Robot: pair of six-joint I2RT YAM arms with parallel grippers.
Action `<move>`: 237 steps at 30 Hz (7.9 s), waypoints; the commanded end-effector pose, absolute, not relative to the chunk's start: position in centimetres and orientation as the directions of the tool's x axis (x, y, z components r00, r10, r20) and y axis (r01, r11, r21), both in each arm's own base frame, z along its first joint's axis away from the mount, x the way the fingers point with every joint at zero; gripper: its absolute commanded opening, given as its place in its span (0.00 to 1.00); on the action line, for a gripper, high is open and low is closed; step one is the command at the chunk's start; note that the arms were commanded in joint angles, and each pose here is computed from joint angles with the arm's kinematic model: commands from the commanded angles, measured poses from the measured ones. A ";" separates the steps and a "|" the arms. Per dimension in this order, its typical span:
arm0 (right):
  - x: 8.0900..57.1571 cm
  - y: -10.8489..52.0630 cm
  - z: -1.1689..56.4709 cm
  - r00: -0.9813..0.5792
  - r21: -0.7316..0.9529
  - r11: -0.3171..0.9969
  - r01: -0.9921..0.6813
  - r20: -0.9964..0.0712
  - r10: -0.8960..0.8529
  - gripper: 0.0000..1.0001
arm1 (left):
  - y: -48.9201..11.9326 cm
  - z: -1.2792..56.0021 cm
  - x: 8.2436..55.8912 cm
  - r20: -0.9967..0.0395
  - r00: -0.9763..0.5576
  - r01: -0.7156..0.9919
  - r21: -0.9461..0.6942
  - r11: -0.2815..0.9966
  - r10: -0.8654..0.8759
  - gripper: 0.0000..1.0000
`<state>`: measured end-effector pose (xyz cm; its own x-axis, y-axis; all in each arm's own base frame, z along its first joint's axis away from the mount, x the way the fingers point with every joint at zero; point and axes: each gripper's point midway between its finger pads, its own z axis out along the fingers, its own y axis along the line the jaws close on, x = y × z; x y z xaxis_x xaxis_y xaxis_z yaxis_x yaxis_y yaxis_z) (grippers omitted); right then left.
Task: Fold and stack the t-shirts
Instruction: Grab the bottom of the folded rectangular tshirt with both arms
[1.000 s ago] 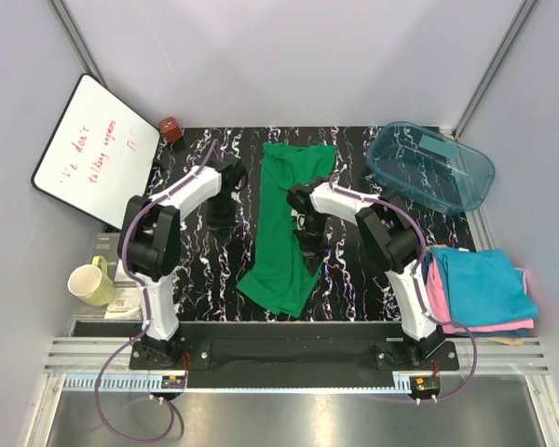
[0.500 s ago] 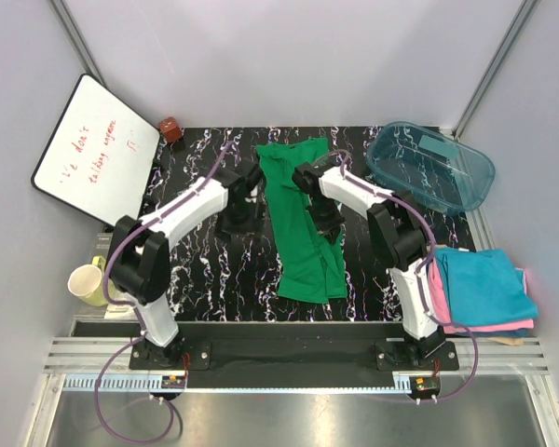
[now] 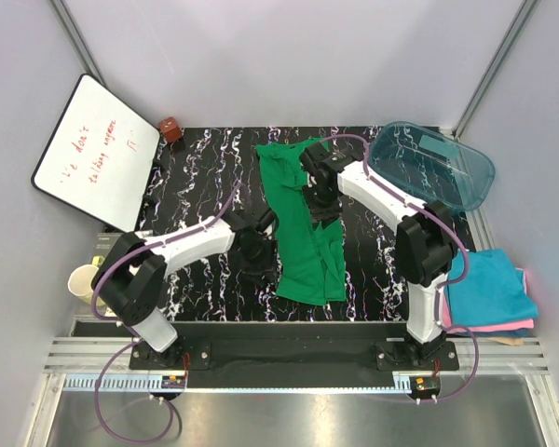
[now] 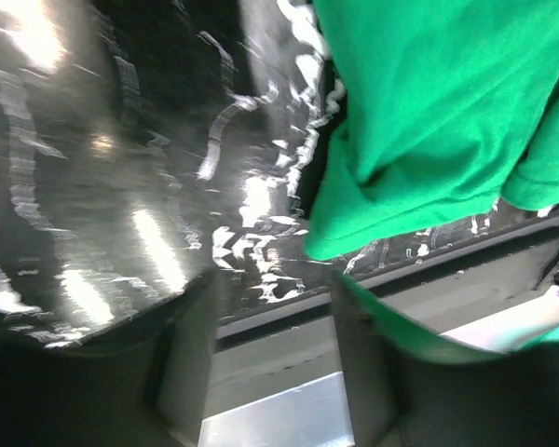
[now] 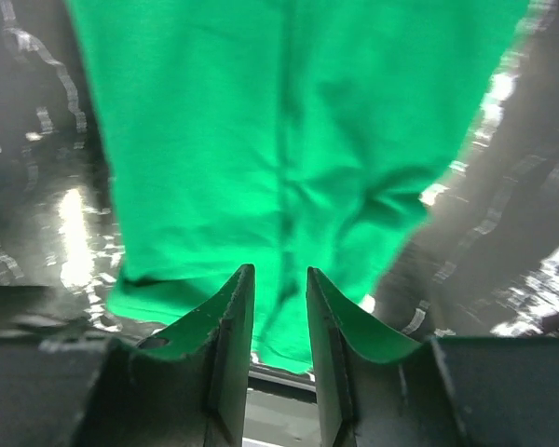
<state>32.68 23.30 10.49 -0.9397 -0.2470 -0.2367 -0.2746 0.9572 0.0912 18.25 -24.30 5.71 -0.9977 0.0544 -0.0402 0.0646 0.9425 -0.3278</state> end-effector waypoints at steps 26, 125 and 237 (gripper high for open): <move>35.6 33.5 2.6 -0.941 0.406 0.849 -0.337 -0.169 -0.292 0.03 | -27.6 0.4 14.8 0.028 -0.999 0.014 -0.248 0.969 0.021 0.00; 42.9 12.5 12.7 -0.938 0.330 0.943 0.047 -0.309 0.155 0.25 | -39.4 5.4 20.6 -0.234 -0.890 0.407 -0.023 0.913 0.391 0.00; 19.7 25.9 2.1 -0.971 0.589 0.773 0.237 0.175 0.165 0.39 | -23.6 2.5 20.5 -0.089 -0.993 -0.040 -0.364 0.930 -0.078 0.43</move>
